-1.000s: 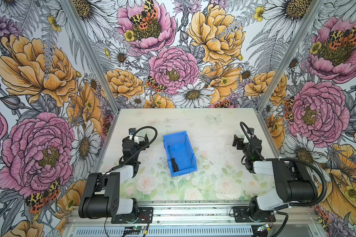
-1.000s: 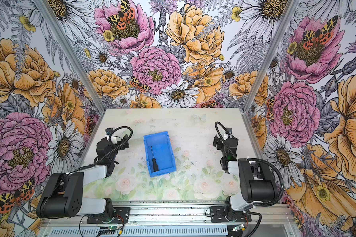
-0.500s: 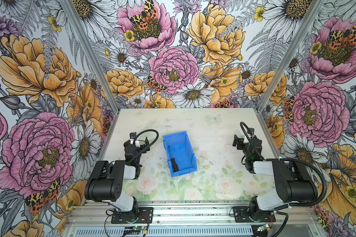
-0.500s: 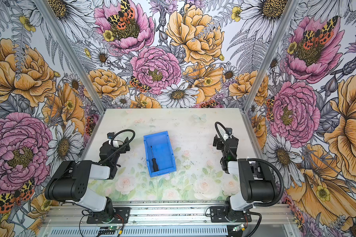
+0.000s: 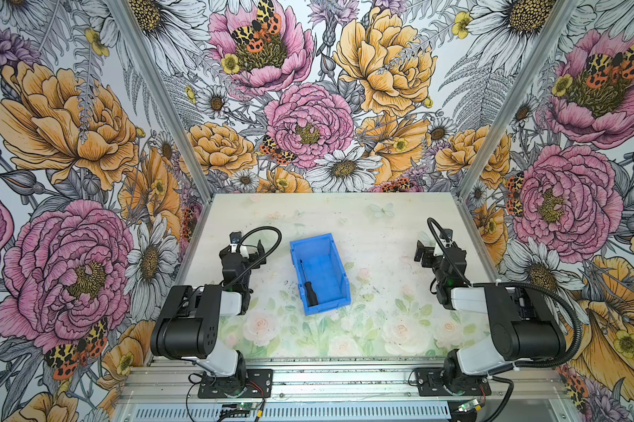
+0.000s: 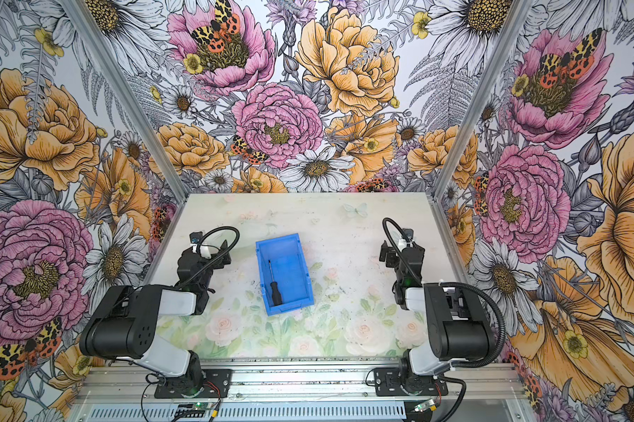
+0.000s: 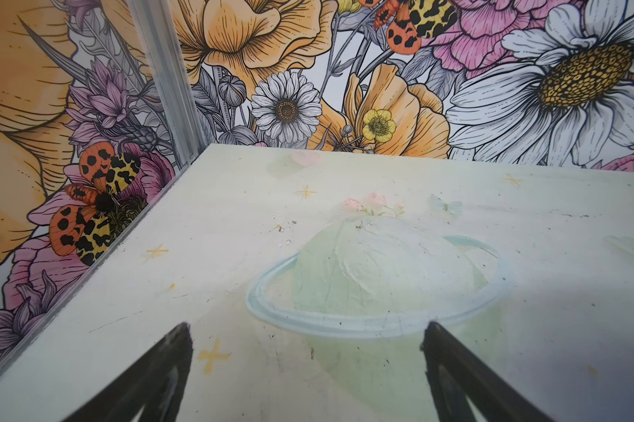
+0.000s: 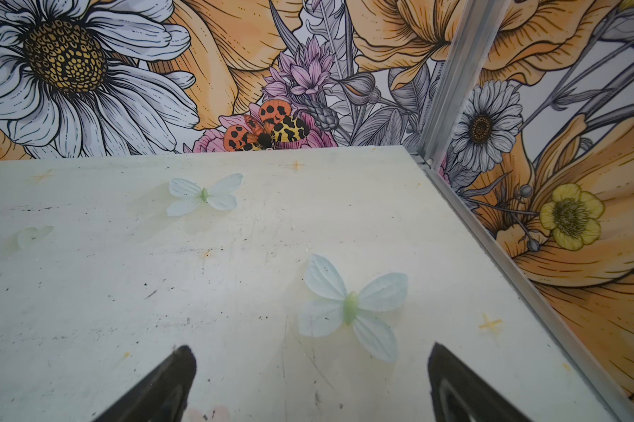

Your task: Put the screwdriver in the bin

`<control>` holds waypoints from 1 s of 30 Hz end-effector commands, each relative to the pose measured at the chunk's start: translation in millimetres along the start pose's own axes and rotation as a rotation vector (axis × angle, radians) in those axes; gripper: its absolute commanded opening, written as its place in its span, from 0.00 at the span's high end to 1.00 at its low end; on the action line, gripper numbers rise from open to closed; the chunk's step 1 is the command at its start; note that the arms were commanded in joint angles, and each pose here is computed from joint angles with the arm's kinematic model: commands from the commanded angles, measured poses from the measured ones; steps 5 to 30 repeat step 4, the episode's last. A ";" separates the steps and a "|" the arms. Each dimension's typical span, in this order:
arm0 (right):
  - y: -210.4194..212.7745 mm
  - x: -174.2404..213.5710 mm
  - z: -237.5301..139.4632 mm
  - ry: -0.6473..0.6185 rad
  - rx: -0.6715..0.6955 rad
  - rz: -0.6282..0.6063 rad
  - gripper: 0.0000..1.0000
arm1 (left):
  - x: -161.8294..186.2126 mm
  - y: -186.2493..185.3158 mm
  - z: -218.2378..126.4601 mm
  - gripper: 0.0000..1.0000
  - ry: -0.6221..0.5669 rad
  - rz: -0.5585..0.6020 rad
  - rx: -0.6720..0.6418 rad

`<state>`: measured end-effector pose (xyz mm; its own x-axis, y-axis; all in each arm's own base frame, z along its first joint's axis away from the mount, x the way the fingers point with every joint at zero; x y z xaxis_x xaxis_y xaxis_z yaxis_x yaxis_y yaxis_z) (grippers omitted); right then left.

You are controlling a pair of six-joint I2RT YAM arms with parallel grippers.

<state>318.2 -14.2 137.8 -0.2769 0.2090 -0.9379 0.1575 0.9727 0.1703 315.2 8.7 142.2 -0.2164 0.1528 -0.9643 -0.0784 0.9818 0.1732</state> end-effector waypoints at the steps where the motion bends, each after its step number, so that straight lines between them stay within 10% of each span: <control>1: 1.1 0.7 0.6 -0.012 -0.003 -0.009 0.00 | -4.6 -0.3 2.1 0.01 -0.011 -0.008 -0.002; 30: 1.0 1.2 -0.9 -0.016 -0.006 -0.008 0.01 | -4.3 0.8 2.1 0.01 -0.010 -0.011 0.001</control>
Point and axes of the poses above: each gripper's point midway between its finger pads, its own z axis out along the fingers, its own y axis along the line the jaws close on, x = y × z, the point moved 9 cm from there along -z, back along the fingers, and after that the axes turned 11 degrees about z, right-handed, at the moved point
